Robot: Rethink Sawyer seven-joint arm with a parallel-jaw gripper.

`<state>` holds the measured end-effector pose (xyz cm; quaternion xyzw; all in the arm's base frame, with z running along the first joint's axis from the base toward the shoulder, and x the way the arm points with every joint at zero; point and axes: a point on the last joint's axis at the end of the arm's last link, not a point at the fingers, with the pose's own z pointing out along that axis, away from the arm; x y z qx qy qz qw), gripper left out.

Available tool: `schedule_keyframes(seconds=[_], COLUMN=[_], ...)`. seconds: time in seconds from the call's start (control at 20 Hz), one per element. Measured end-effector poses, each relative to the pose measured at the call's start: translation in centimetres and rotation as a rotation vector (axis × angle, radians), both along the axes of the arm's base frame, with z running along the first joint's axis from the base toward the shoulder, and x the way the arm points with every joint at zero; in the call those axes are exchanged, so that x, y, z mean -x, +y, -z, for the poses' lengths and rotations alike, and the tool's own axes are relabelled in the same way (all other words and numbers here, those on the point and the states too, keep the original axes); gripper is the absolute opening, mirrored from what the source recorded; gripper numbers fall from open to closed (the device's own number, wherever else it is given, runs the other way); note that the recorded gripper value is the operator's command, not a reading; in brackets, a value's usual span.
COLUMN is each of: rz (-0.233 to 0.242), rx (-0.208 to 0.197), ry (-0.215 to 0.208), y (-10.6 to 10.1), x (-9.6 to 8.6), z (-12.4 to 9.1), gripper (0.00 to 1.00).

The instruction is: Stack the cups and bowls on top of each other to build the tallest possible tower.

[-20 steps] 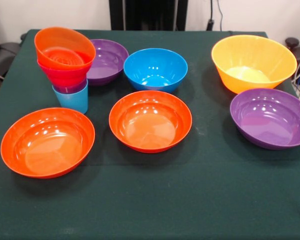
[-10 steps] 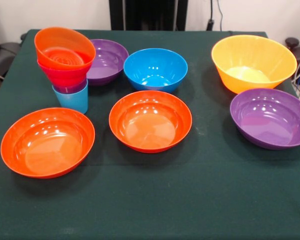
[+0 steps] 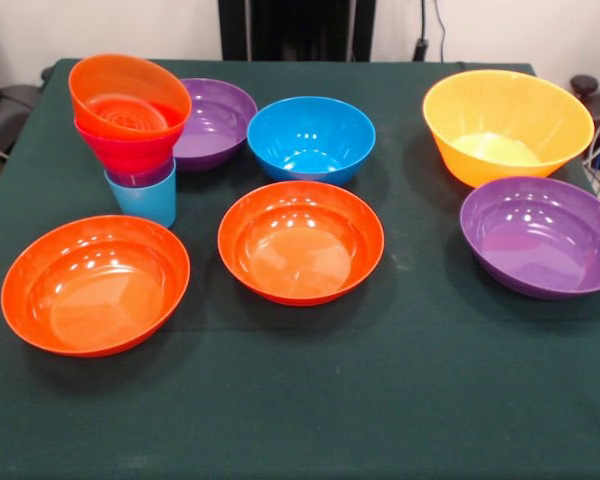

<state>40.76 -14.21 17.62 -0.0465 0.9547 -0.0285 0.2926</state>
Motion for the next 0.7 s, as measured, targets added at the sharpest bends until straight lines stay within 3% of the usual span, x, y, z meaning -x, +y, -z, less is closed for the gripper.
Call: schedule_keyframes(seconds=[0.45,0.7], rz=[0.015,0.03], rx=[-0.005,-0.027], ry=[-0.04,-0.034], y=[4.9,6.7], x=[1.3,2.6], z=[2.7,4.5], gripper=[1.0,1.0])
